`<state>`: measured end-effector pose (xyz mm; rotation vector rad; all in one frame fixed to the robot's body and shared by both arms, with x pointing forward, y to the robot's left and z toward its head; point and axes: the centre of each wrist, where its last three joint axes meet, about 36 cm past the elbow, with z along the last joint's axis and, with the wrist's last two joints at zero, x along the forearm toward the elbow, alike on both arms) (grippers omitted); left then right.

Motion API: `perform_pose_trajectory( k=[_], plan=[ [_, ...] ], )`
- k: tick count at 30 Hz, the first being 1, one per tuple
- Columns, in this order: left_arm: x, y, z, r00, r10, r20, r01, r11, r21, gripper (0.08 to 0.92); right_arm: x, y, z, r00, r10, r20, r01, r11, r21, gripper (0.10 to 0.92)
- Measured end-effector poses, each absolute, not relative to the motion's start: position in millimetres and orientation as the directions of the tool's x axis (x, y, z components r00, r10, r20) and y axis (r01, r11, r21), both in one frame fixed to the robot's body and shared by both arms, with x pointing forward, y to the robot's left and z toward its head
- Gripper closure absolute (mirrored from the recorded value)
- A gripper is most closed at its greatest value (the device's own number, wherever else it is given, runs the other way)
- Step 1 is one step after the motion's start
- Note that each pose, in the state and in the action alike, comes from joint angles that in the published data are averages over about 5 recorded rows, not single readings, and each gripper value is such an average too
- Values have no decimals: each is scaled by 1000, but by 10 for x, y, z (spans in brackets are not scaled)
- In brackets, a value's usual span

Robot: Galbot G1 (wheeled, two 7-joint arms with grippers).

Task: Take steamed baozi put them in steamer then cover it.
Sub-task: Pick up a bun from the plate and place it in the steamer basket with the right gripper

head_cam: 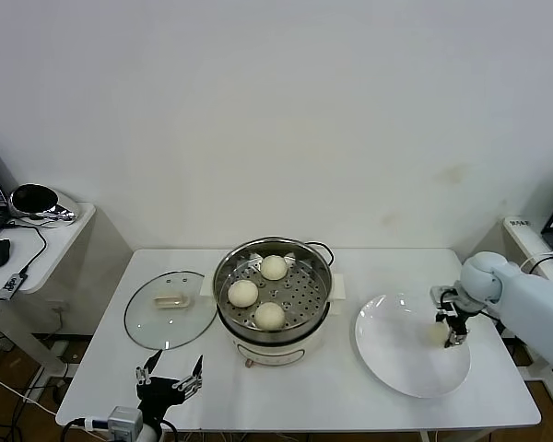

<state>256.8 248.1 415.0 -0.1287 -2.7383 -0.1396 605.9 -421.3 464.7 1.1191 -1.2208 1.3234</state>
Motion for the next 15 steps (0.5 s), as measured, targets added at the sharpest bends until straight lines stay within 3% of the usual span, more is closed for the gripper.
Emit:
perform_pose_trajectory(
  k=[7,15],
  plan=[
    [2597,2473,4162,-921,71,382,111,990,82,177,6085,-4193,4894,-102,39,994,-995,3,-102,411],
    [2638,2462,4191,-928,77,366,116,989,86,177,6238,-3845,5567,-128,-68,989,-992,-8,-128,411]
  ],
)
